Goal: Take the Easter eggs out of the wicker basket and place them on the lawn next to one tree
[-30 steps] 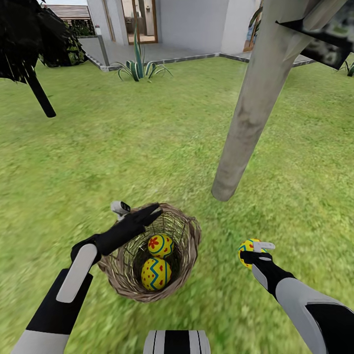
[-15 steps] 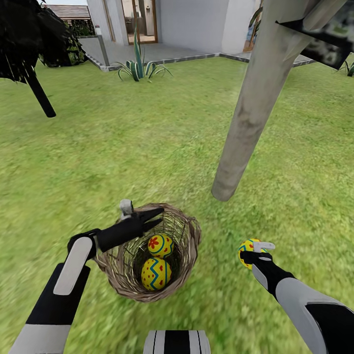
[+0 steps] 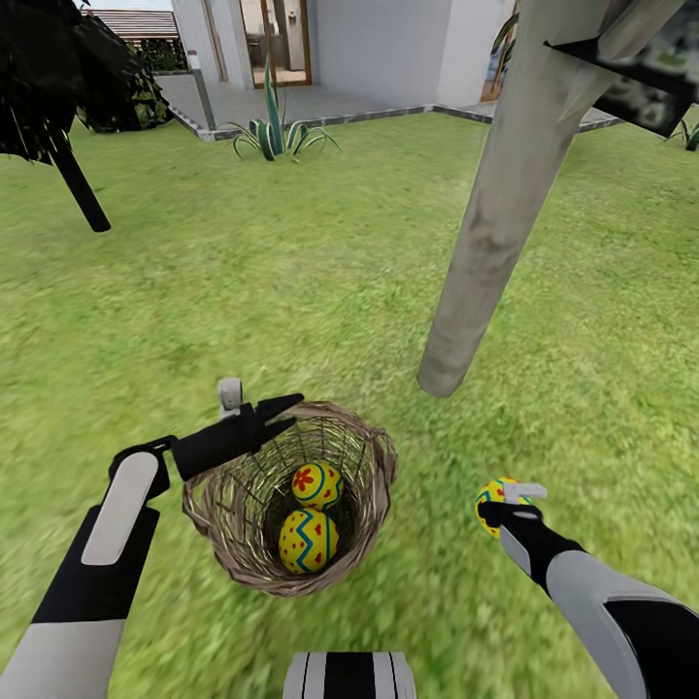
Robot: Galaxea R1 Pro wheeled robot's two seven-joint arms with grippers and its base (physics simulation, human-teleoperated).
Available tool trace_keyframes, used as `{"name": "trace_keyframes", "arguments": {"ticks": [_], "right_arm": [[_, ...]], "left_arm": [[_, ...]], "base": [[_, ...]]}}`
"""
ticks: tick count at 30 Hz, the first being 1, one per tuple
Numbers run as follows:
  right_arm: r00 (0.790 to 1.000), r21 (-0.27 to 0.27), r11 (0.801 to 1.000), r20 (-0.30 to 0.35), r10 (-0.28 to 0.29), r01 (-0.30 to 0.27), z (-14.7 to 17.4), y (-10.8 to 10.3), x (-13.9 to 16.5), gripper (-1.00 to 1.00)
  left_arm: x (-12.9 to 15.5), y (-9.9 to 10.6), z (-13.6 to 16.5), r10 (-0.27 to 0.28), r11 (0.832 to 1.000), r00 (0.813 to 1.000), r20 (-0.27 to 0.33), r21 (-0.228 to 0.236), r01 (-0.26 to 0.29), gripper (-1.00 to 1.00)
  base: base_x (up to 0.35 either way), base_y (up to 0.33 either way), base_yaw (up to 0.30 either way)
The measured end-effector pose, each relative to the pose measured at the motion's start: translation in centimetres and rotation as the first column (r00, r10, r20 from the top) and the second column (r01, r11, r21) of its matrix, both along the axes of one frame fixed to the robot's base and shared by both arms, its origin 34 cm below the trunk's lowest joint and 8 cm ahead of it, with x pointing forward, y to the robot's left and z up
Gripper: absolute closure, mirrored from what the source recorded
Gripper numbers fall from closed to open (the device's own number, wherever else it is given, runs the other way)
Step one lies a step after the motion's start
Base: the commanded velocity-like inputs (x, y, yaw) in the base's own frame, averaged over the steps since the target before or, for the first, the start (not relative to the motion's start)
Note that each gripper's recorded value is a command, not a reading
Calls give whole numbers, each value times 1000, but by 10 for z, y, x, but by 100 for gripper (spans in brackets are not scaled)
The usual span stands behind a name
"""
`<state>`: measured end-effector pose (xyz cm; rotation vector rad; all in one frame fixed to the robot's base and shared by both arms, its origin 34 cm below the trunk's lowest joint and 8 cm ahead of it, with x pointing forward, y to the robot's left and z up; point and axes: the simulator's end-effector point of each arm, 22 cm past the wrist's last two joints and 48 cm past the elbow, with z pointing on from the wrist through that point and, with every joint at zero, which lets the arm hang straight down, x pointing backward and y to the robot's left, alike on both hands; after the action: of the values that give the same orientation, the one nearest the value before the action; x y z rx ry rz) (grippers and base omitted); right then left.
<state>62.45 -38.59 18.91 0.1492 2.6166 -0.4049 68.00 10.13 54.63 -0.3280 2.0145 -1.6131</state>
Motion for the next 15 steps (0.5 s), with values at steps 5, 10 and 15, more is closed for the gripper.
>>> {"name": "trace_keyframes", "arguments": {"ticks": [5,10,15], "right_arm": [[1000,-4,1000,-11,1,-1,-2,0,-4,100],[1000,-5,1000,-10,4,-4,-2,0,-4,100],[1000,-5,1000,0,7,-7,-1,1,-1,100]], "left_arm": [[0,1,0,0,1000,1000,-1,-2,0,-100],[0,8,27,6,990,1000,6,-143,-5,-100],[-1,23,33,13,983,1000,1,-182,-13,-100]], "base": [[0,0,0],[0,0,0],[0,0,0]]}}
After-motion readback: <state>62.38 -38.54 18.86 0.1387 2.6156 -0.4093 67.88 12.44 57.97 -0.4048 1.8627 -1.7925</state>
